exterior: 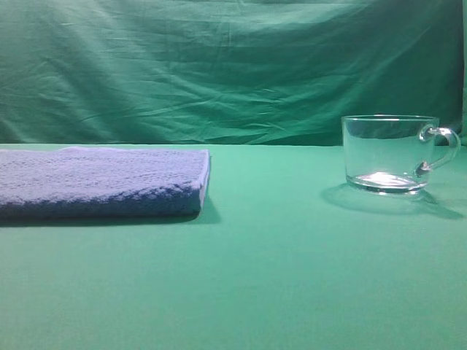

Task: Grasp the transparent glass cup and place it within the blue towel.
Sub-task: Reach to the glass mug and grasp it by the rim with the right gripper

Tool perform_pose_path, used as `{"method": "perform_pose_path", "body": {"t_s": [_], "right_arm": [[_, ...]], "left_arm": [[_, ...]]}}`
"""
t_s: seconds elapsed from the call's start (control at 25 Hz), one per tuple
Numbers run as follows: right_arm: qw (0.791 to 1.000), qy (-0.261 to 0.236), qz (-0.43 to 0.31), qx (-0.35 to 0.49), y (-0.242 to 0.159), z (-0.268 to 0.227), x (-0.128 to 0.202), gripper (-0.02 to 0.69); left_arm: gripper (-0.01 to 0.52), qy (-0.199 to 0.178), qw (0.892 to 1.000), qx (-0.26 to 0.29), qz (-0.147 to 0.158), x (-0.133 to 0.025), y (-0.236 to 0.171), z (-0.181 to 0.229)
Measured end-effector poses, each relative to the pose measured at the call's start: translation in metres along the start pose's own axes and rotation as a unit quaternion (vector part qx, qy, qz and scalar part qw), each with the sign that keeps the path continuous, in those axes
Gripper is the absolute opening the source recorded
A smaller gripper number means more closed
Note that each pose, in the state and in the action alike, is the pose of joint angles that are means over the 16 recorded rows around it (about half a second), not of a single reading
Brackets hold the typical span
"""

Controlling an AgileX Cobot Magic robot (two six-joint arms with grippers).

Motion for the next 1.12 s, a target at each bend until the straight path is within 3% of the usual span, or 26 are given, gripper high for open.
{"method": "perform_pose_path", "body": {"t_s": [0.4,0.56,0.92,1.12], "right_arm": [[0.99,0.003,0.051,-0.13,0.036,-0.006,-0.002,0.0],[0.987,0.006,0.07,-0.144,0.056,-0.008,-0.005,0.0],[0.999,0.037,0.034,-0.006,0.089,0.014,-0.005,0.0],[0.99,0.078,-0.014,0.115,0.094,0.042,0.004,0.0]], "left_arm": [[0.0,0.0,1.0,0.0,0.0,0.0,0.0,0.0],[0.0,0.0,1.0,0.0,0.0,0.0,0.0,0.0],[0.0,0.0,1.0,0.0,0.0,0.0,0.0,0.0],[0.0,0.0,1.0,0.0,0.0,0.0,0.0,0.0]]}}
Point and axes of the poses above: a point on each arm's last joint axis where the gripper is mounted, z pointing out along that axis toward the gripper, x along the wrist's bending axis when the last joint is at zero, y = z × x, the point moved 2 cm from there along z, pointing out along that axis toward the gripper, and after that the axes turned 10 degrees about -z, right-handed, at the moved point
